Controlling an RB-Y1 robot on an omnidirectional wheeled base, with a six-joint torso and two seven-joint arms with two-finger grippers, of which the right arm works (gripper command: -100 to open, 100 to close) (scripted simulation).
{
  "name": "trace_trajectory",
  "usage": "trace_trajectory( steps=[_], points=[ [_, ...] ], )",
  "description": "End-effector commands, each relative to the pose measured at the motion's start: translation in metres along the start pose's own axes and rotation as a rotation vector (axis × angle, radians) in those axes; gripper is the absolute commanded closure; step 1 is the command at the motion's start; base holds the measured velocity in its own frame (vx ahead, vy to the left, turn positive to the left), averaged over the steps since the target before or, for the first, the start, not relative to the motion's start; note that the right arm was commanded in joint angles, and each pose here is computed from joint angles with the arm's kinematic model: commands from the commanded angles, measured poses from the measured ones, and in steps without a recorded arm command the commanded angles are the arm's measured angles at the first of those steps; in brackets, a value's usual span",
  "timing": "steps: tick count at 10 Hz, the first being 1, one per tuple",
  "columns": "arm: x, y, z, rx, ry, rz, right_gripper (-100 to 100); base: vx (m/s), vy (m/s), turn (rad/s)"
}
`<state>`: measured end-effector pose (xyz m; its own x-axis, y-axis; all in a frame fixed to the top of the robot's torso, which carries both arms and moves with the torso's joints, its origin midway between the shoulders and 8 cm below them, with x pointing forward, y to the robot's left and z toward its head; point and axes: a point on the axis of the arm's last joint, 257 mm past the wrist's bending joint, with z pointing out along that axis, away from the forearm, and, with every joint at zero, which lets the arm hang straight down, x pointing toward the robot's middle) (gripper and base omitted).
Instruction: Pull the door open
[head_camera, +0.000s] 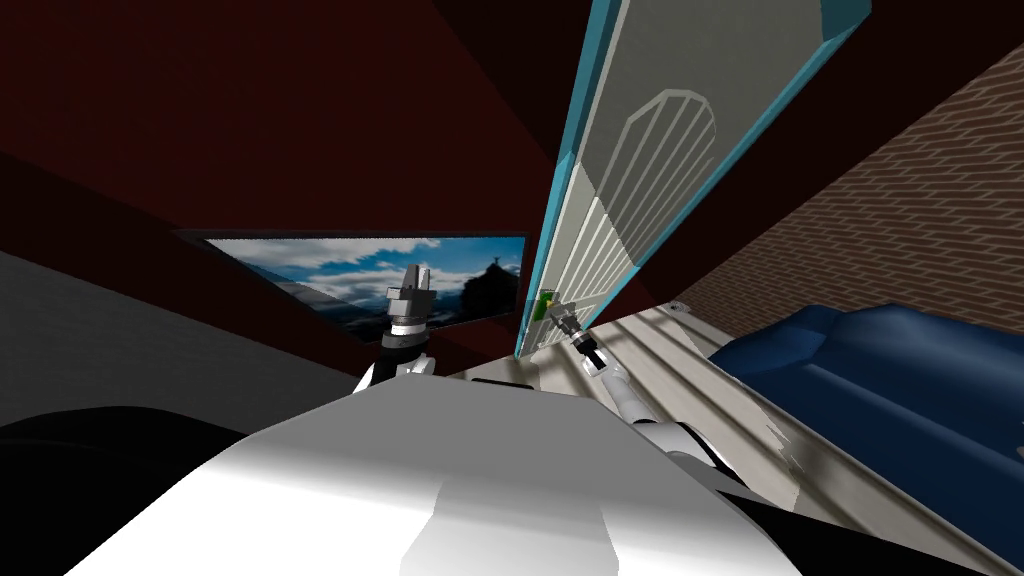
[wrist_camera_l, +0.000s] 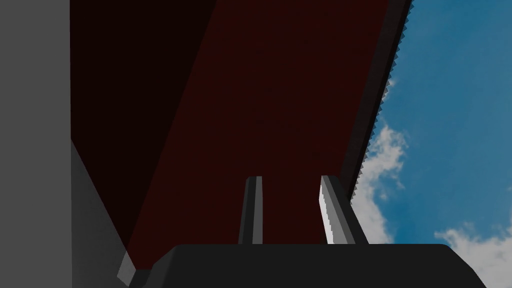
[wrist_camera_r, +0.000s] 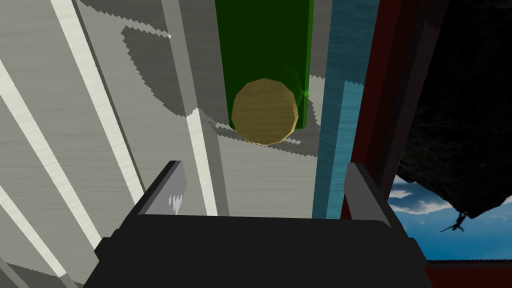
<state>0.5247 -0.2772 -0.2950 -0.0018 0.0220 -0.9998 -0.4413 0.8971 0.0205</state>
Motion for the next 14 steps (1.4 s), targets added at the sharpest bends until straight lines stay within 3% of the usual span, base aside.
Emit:
trace_trajectory(
  steps=[1, 4, 5, 10, 14],
  points=[
    [0.0004, -0.0004, 0.0021, 0.008, 0.0, -0.001, -100, 0.163, 0.084, 0.049],
    [0.0008, -0.0002, 0.0037, 0.013, -0.001, -0.001, -100, 0.143, 0.063, 0.027],
    [0.0008, -0.0002, 0.0037, 0.013, -0.001, -0.001, 100, -0.009, -0.003, -0.004],
    [0.0008, -0.0002, 0.0037, 0.013, -0.001, -0.001, 100, -0.013, -0.008, 0.001],
    [-0.0038, -0.0062, 0.0057, 0.043, -0.024, 0.123, 100, -0.052, -0.099, 0.144]
  ],
)
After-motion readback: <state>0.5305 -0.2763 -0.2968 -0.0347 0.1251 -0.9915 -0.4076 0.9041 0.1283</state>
